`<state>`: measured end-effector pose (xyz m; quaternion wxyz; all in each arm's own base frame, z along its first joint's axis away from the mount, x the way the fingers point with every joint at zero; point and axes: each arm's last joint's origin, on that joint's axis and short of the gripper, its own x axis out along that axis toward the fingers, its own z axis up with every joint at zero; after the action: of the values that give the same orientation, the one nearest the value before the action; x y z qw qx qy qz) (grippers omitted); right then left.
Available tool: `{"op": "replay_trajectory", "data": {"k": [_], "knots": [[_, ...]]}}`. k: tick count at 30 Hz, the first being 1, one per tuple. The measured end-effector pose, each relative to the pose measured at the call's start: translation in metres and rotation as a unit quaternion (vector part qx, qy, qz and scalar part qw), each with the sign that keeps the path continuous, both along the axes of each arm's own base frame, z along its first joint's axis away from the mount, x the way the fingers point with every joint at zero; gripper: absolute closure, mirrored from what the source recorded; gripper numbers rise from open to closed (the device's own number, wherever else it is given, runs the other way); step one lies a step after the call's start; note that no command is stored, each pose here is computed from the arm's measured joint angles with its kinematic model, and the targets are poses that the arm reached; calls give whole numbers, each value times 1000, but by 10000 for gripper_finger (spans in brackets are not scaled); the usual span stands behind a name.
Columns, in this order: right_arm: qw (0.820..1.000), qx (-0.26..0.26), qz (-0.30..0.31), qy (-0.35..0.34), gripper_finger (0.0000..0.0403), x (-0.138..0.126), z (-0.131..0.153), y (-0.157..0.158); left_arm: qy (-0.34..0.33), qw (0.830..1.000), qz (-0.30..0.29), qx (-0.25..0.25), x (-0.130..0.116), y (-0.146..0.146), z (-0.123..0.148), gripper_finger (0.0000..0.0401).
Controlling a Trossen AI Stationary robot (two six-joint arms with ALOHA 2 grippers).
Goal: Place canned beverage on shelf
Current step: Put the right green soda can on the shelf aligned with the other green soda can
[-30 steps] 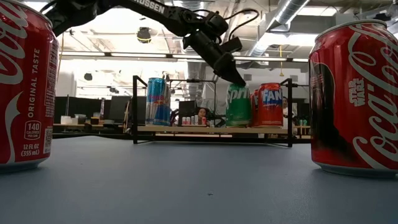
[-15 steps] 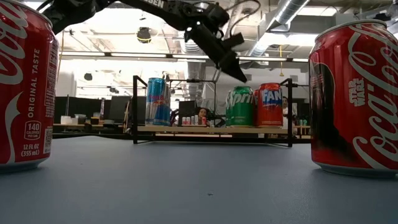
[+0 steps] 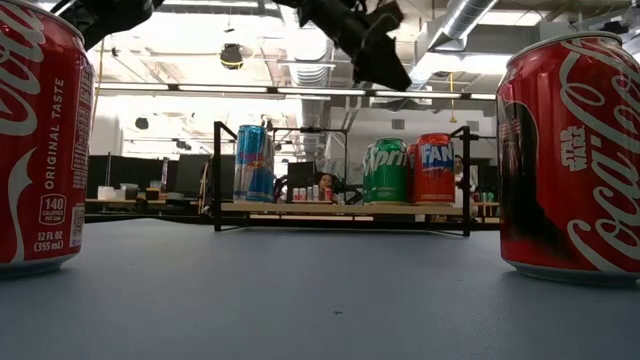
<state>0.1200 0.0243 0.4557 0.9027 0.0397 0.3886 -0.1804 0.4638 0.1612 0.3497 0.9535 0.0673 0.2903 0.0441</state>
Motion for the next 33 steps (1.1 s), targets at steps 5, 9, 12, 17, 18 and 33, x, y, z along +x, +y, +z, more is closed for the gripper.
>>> {"op": "replay_trajectory", "data": {"k": [5,9,12,17,18,33], "knots": [[1000,4,-4,-2,92,0,0,0,3,999,-30,-37,12,-14,-31,390],[1000,4,-4,-2,92,0,0,0,12,998,-20,-62,15,-14,-56,399],[1000,4,-4,-2,92,0,0,0,-7,997,-20,-81,16,-14,-68,401],[1000,3,-4,-2,92,0,0,0,-80,994,8,-75,-9,-24,-67,401],[1000,3,-4,-2,92,0,0,0,-102,992,13,-68,-15,-26,-68,401],[1000,0,-5,-2,92,0,0,0,-124,990,69,-15,-29,-22,-93,401]]}}
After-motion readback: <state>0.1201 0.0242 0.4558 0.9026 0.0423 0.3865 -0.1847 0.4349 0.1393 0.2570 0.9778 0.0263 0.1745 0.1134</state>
